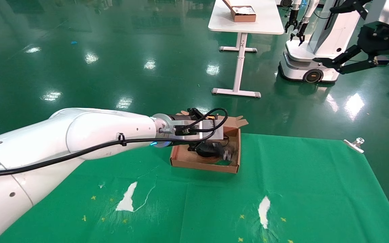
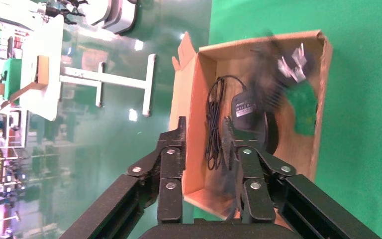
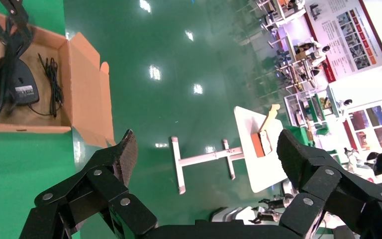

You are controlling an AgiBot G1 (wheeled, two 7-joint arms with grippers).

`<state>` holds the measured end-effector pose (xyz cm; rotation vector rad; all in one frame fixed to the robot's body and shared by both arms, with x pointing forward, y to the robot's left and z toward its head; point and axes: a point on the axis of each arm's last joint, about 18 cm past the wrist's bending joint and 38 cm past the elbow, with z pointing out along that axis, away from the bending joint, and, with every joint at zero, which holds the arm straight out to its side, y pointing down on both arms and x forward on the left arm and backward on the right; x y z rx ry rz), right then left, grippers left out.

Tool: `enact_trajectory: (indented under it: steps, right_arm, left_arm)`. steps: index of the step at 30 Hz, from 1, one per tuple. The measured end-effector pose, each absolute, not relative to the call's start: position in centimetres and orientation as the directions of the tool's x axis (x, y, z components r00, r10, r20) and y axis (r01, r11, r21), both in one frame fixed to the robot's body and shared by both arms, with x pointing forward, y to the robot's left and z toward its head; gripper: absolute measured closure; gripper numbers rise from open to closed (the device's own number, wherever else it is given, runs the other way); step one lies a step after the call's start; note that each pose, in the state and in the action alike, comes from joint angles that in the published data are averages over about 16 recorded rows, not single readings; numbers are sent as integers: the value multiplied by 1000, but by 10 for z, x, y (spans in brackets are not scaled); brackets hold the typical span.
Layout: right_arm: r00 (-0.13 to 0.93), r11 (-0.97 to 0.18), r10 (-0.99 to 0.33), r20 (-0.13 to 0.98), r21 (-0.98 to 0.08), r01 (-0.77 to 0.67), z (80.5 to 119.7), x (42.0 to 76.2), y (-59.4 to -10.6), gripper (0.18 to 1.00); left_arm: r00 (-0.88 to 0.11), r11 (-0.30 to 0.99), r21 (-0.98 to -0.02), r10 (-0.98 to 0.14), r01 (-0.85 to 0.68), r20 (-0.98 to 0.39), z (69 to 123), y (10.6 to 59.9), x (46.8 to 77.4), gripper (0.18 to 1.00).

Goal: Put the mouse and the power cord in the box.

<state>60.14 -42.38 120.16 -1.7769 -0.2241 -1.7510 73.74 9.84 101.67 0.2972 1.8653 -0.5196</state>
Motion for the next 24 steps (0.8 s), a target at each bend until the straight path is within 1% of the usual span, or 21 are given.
enact_trajectory:
  steps: [4,10,17,24]
  right_arm:
    - [121,-766,-316,941,-328,553,1195,603,-418,178]
    - [170,-712,-351,921,-380,591,1179,605,-408,178]
    - [252,-629,-387,887,-454,631,1153,603,-394,178]
    - [343,-541,-407,847,-526,656,1127,596,-380,178]
  left_arm:
    - [-411,849,-290,-96,442,-907,1004,105,732,821]
    - [-531,786,-450,-186,424,-827,983,121,719,726]
    - [-649,683,-615,-267,394,-713,967,142,697,573]
    - [-734,565,-739,-311,367,-603,959,165,671,418]
